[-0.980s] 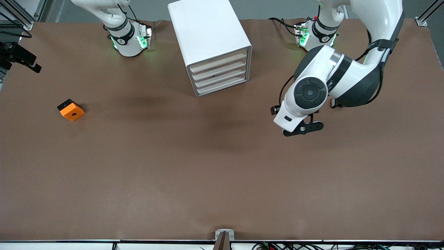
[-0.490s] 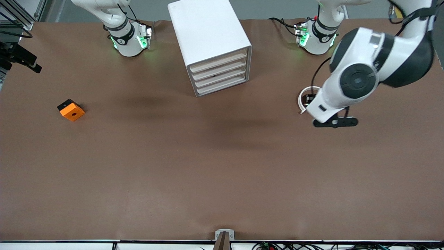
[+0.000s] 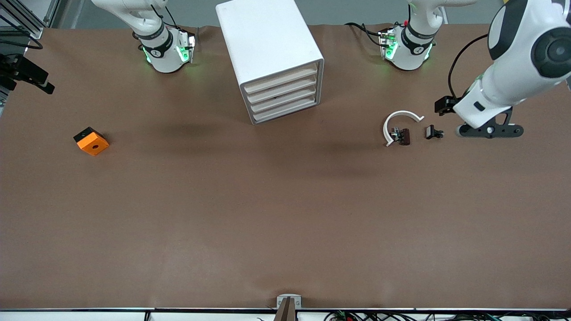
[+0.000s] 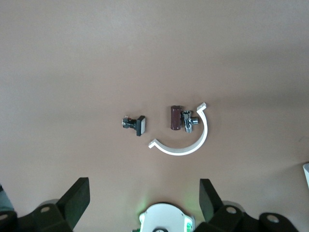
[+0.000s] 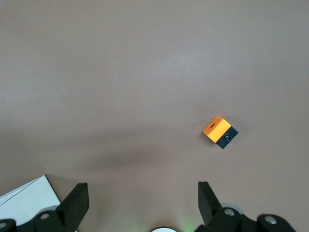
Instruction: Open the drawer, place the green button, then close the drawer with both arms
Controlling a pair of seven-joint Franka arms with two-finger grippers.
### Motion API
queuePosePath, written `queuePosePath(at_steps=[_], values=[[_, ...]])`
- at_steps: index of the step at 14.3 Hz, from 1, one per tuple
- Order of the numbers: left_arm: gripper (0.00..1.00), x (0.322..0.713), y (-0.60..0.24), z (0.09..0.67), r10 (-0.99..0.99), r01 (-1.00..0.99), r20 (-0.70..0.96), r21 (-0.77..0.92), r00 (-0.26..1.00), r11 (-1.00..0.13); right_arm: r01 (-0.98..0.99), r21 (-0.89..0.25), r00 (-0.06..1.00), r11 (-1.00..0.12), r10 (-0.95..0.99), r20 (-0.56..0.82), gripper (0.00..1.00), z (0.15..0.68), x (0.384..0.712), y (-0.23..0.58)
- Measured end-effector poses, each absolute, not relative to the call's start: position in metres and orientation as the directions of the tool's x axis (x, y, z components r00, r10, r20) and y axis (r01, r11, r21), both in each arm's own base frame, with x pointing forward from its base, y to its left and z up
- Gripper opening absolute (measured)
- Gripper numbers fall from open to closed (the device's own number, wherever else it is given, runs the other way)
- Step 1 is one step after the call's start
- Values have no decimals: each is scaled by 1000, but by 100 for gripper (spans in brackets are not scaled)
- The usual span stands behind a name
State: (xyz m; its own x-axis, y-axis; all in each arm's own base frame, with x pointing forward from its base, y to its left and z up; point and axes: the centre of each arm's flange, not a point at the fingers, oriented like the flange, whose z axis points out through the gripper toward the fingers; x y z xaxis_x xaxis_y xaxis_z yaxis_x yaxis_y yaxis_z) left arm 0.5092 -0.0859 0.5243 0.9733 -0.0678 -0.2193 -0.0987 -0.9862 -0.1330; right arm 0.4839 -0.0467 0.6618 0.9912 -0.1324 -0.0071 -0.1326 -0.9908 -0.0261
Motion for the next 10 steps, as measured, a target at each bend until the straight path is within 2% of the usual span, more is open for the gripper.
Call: queuePosePath(at_steps=[4, 10], values=[[100, 483, -51, 539, -77, -91, -167, -79, 983, -993, -133, -26, 991, -991, -132, -7, 100, 662, 484, -47], [100, 476, -32, 589, -55, -57, -53, -54, 997, -997, -130, -26, 992, -991, -130, -6, 100, 662, 484, -45]])
